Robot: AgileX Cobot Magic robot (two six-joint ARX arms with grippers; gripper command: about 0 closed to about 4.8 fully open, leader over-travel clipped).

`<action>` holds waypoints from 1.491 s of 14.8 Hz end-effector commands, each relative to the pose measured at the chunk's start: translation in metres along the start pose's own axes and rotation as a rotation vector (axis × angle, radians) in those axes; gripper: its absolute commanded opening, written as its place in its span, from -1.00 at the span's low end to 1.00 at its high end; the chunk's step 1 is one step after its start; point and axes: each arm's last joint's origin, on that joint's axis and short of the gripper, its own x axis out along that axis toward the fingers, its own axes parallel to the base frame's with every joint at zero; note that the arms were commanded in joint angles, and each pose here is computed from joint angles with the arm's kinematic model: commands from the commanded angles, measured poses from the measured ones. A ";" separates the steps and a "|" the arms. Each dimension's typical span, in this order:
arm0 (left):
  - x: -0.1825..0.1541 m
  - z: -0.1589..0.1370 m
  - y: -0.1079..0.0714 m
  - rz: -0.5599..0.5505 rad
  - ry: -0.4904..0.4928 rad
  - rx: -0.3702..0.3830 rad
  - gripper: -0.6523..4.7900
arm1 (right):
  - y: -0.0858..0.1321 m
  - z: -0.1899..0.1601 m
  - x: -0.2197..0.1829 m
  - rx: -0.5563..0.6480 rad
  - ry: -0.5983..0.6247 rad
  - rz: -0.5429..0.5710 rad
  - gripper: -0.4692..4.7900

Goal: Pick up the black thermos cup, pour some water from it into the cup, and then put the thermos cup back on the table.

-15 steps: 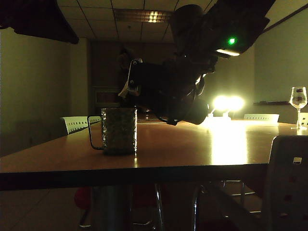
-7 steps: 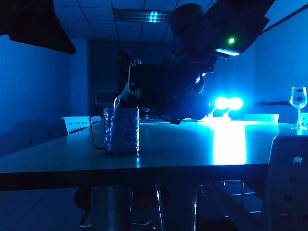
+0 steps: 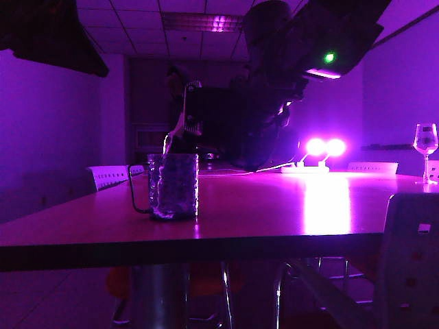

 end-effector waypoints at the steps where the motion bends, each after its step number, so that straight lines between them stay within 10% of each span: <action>1: -0.001 0.003 -0.001 -0.008 -0.015 0.009 -0.78 | -0.021 0.004 -0.004 0.025 -0.010 -0.125 -0.23; 22: -0.001 0.003 -0.001 -0.008 -0.015 0.008 -0.78 | -0.021 0.003 -0.004 -0.054 0.021 -0.128 -0.23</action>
